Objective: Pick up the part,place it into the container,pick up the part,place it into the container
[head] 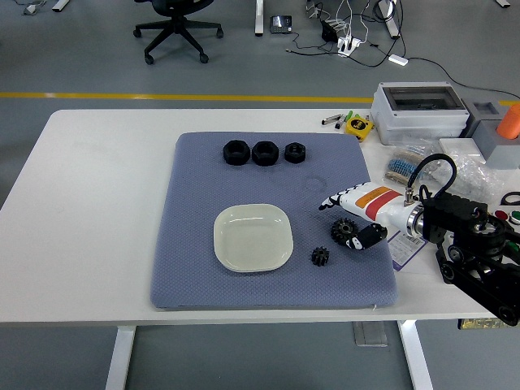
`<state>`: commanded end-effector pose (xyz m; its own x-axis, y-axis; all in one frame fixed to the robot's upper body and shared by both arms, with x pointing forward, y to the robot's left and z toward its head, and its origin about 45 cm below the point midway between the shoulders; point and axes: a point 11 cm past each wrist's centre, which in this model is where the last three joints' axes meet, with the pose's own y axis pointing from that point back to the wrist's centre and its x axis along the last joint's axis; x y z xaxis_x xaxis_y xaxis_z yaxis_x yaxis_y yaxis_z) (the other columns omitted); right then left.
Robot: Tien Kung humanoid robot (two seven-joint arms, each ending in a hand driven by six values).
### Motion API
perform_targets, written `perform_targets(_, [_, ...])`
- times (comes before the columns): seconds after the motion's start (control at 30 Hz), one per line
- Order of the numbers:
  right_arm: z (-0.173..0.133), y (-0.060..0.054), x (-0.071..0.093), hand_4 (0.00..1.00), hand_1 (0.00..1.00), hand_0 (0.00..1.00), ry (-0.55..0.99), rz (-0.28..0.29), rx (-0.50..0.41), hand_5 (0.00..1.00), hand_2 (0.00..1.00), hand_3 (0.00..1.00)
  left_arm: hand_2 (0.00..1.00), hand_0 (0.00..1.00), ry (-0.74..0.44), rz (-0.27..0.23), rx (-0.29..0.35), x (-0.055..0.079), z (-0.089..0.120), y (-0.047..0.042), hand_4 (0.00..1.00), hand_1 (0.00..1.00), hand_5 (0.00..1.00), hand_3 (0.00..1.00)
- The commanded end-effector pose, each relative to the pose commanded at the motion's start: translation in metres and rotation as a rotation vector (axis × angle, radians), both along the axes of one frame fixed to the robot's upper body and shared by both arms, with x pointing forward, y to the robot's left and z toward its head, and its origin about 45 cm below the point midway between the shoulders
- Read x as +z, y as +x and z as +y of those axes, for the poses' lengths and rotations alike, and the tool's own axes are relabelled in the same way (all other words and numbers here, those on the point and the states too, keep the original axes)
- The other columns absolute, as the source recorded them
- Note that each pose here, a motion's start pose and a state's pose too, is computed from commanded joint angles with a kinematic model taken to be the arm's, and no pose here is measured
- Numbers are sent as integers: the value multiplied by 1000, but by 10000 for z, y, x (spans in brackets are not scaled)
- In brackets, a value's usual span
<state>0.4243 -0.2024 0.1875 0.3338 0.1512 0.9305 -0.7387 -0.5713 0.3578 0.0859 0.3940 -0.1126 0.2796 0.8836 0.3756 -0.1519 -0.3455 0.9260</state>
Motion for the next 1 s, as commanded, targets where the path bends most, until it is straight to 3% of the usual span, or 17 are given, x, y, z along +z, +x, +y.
perform_targets(1.0, [-134,49,-57,769,744,732,-139,6,23,184,768,832,649,740,0,-6,3,4,0,23,642,702,621,583])
